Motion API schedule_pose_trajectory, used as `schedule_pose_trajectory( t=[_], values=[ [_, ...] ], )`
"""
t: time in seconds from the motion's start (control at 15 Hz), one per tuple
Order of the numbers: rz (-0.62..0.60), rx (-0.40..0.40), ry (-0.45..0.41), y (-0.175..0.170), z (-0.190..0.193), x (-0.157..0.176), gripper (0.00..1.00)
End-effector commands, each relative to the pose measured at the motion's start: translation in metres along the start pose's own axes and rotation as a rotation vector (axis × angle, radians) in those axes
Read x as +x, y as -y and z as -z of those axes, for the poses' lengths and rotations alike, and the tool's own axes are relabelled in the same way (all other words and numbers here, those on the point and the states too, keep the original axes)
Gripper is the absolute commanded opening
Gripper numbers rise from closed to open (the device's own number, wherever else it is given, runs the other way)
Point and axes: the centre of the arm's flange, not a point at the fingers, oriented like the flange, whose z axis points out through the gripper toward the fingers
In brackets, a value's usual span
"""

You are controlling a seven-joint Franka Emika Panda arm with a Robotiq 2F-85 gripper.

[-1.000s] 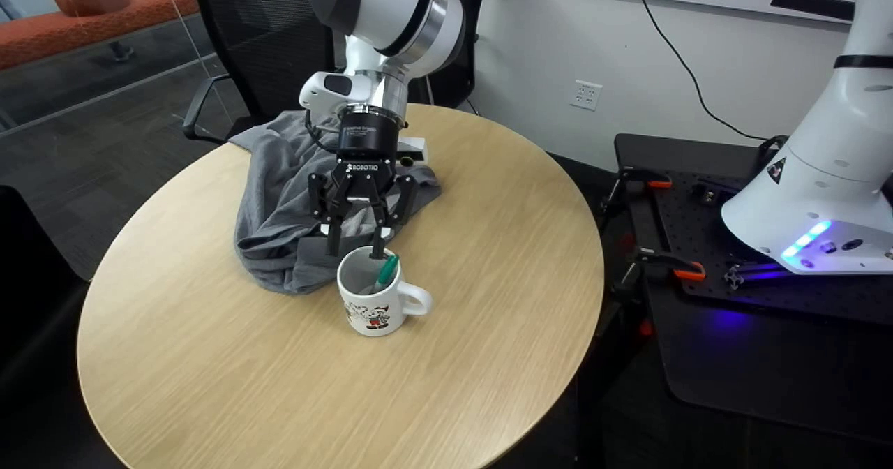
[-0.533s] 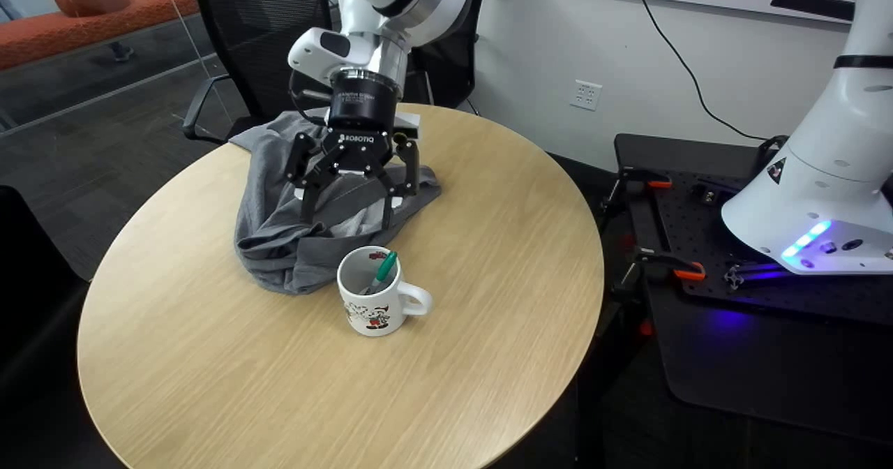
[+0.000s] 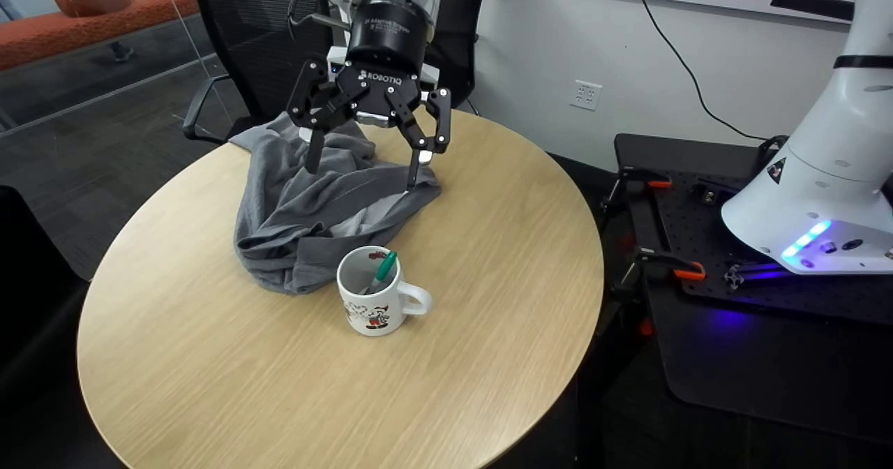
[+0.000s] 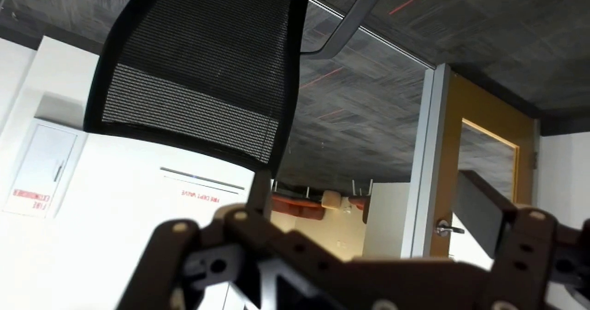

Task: Put the green pen inside the mug

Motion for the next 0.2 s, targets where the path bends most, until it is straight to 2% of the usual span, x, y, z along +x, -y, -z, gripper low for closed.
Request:
schedule_pose_trajectory(
  t=[0.0,0.13],
  values=[
    [0.000,0.000,0.000,0.0001,-0.0001,0.0003,1.00],
    [-0.009,0.004,0.000,0.0013,-0.0023,-0.0049,1.00]
  ],
)
